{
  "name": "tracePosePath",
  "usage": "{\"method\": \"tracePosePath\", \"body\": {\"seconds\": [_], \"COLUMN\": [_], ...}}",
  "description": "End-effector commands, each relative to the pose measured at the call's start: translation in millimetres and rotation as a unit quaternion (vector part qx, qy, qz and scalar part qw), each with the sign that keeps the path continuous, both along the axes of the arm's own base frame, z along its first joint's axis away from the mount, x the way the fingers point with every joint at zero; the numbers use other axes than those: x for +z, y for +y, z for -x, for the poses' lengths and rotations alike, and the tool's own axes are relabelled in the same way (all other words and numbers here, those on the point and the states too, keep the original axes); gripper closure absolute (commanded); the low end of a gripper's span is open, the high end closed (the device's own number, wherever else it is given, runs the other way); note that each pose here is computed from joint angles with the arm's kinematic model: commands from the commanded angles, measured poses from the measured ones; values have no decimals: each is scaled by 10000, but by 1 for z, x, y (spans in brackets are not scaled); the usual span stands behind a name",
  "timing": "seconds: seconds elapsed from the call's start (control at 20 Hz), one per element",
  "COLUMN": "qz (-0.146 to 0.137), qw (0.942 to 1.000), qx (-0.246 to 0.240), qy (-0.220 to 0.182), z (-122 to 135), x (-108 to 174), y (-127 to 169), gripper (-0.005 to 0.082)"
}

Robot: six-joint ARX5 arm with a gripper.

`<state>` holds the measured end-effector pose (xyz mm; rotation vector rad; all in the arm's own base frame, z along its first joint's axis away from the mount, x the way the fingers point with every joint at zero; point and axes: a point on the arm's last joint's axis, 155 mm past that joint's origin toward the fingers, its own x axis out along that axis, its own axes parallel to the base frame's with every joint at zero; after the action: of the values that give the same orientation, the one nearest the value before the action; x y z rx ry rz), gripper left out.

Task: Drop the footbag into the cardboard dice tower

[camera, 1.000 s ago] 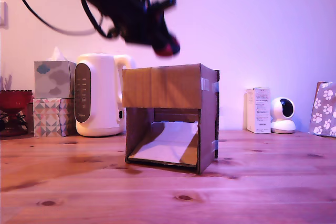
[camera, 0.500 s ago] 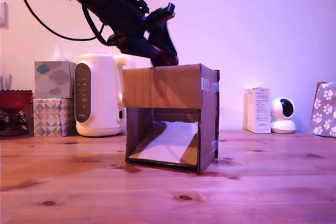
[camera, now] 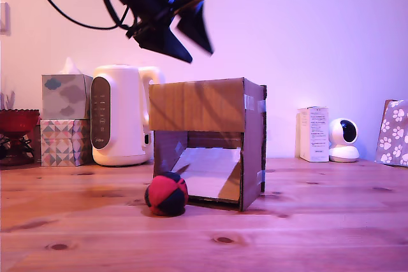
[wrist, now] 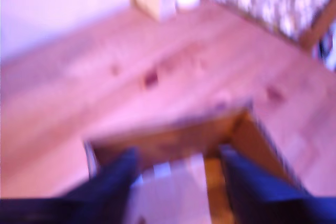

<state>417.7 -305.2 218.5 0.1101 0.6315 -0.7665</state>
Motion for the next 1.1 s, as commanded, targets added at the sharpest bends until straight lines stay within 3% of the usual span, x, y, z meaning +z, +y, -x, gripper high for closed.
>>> {"method": "tracePosePath", "body": {"seconds": [0.0, 0.35, 0.75, 1.05], "qz": [17, 177, 308, 373], "qw": [10000, 9996, 9992, 9988], "qx": [-66, -96, -2, 183], "qy": [-63, -199, -260, -257], "z": [6, 17, 25, 37], "x": [11, 35, 33, 11], "y": [4, 15, 38, 68], "gripper": [795, 794, 793, 793]}}
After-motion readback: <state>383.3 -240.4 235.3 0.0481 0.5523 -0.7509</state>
